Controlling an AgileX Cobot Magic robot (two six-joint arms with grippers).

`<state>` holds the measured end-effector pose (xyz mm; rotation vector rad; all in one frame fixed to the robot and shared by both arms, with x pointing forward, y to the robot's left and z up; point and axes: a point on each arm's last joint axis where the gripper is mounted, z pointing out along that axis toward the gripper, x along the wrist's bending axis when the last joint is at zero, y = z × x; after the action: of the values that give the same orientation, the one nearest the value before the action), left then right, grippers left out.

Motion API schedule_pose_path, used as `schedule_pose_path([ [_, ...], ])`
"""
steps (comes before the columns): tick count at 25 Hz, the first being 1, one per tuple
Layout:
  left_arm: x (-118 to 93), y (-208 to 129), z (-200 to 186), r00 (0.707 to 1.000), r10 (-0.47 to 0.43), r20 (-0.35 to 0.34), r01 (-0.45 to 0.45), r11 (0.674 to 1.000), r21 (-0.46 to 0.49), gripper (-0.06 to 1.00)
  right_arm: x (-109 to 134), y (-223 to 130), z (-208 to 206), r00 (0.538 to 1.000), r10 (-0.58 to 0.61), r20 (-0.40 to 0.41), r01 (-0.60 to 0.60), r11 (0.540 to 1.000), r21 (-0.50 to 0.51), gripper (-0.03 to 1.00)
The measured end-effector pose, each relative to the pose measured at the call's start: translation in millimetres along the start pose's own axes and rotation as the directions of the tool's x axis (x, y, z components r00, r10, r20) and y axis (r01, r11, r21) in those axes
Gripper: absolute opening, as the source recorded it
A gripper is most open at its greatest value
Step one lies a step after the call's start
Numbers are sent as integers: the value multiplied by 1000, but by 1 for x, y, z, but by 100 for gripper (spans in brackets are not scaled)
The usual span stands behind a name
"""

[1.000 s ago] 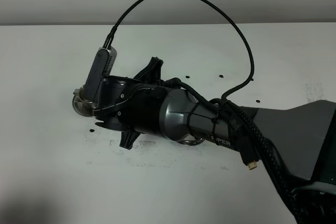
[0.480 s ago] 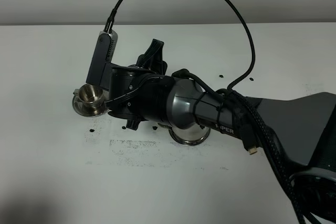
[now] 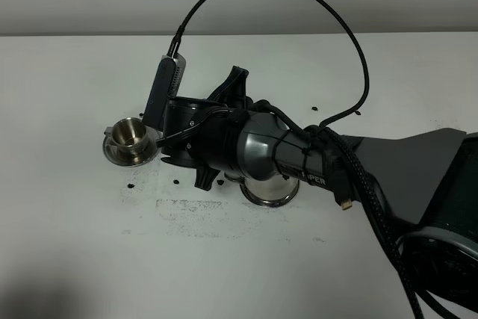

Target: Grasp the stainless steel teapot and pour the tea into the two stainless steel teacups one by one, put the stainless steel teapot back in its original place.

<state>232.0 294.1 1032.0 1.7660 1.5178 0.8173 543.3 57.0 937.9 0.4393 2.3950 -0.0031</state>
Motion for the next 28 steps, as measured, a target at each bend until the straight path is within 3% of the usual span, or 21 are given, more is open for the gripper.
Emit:
schedule_pose_path([
  [16, 0, 0, 0, 1000, 0, 0, 0, 1000, 0, 66, 8, -5, -4, 999, 22, -47, -19, 997, 76, 47],
  [28, 0, 0, 0, 1000, 0, 0, 0, 1000, 0, 66, 31, 2, -22, 996, 8, -92, -1, 997, 75, 46],
])
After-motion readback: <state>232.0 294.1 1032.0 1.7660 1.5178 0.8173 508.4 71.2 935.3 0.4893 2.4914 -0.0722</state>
